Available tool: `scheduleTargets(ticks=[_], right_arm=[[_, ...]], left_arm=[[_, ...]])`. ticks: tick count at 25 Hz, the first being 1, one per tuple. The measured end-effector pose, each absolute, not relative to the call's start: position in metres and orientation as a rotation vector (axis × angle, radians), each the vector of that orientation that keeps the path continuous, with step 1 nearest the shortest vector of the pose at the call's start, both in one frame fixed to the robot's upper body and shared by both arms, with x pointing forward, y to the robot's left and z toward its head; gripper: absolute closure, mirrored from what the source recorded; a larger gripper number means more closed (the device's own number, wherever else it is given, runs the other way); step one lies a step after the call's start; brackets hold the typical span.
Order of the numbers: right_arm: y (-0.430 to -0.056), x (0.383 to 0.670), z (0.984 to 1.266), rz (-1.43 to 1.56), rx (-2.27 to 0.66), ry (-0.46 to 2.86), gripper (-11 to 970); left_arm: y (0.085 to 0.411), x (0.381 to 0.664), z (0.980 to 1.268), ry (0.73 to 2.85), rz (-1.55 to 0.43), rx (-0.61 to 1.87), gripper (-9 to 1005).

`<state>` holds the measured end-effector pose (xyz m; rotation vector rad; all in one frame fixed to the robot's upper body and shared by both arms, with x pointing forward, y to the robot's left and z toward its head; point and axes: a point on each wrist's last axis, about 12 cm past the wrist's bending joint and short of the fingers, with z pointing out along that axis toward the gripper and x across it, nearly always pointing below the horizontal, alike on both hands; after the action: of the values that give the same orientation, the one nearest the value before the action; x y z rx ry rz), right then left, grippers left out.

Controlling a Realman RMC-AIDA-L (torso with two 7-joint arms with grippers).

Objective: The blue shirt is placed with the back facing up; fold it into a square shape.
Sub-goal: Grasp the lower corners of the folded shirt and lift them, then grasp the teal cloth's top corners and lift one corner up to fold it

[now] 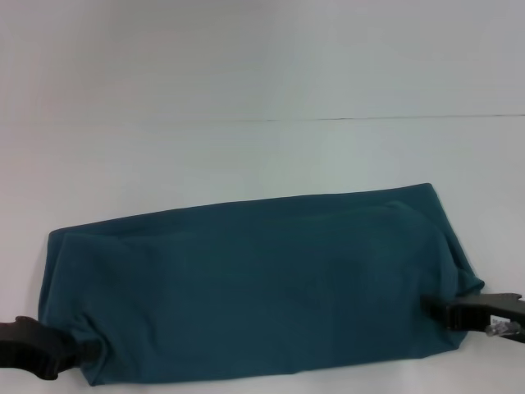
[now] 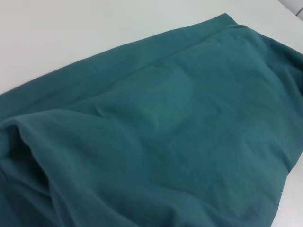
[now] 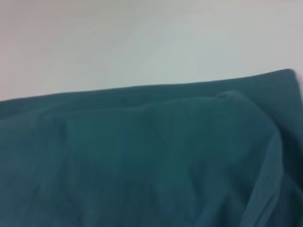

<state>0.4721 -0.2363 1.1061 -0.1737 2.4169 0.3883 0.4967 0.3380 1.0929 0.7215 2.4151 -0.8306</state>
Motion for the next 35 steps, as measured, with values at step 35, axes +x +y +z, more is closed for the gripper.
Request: scheduleTargets(ticks=[35], right_arm=[[-0.151,0.600,1.126,0.533,-0.569,2.295,671]], left_arm=[[0.341,0.497,1.100,2.271,-0.923,0.560,970]])
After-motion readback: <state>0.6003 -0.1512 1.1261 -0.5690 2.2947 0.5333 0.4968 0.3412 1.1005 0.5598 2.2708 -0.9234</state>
